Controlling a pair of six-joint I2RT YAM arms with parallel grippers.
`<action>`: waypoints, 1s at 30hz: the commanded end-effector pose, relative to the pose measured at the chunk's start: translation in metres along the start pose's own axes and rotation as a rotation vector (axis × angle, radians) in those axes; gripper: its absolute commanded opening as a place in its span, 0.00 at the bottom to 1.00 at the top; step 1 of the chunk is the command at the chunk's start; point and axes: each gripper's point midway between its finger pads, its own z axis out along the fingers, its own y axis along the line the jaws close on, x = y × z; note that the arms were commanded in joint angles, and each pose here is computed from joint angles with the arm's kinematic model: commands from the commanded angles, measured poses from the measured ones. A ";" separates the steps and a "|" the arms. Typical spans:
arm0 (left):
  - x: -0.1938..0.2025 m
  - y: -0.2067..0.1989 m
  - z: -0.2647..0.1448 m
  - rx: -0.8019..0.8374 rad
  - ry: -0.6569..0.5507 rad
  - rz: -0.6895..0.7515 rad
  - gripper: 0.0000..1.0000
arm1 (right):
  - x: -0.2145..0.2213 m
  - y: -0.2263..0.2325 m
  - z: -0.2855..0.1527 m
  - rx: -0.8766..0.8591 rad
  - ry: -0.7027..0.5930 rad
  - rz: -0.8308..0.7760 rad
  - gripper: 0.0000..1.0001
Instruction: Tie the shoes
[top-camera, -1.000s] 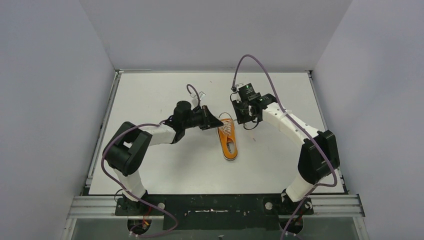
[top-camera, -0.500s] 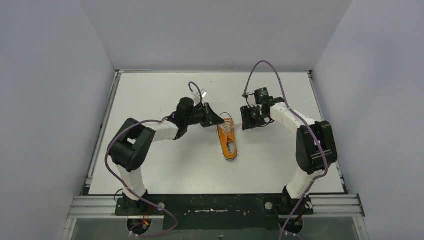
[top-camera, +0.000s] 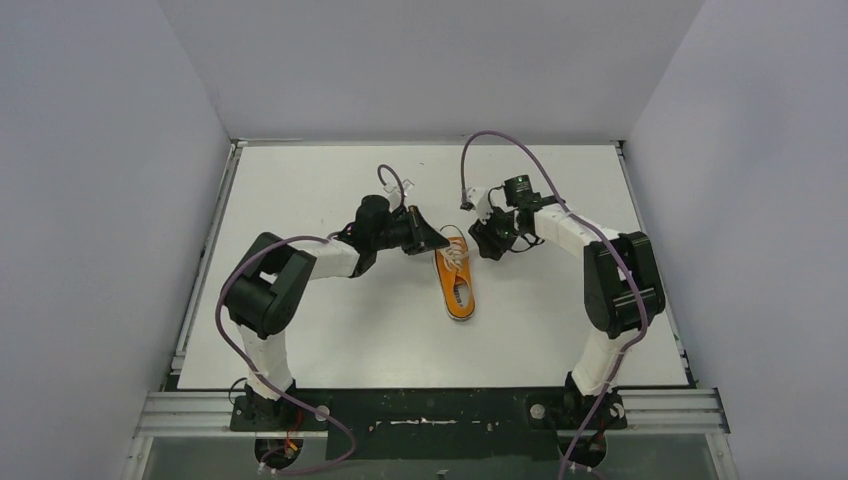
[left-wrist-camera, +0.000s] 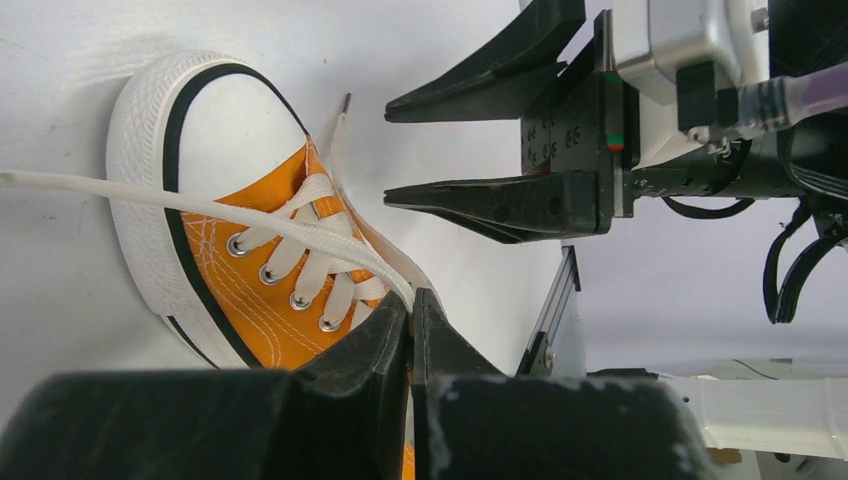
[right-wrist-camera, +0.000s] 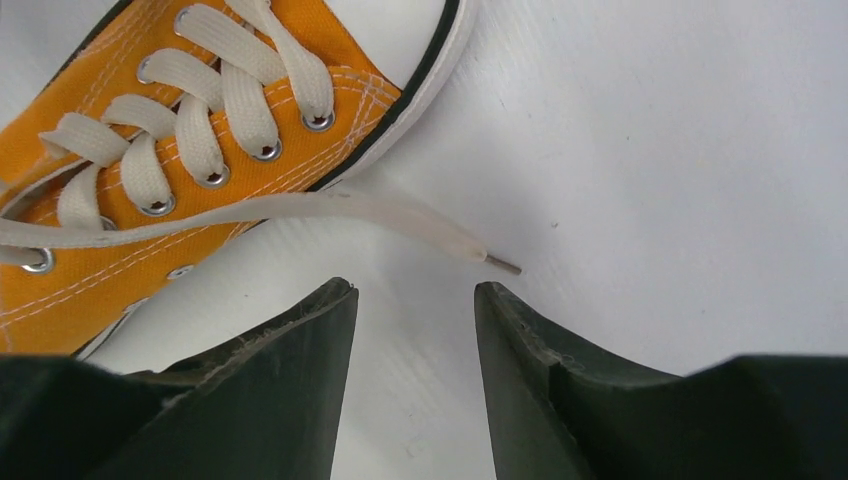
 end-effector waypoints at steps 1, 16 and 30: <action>-0.020 -0.023 0.004 0.076 -0.038 0.019 0.00 | -0.034 -0.011 0.005 -0.041 -0.091 -0.202 0.49; -0.028 -0.022 0.001 0.084 -0.062 -0.002 0.00 | -0.032 -0.002 0.034 -0.152 -0.092 -0.147 0.16; -0.020 -0.025 0.001 0.083 -0.049 -0.005 0.00 | -0.105 0.003 -0.037 -0.113 -0.458 1.040 0.00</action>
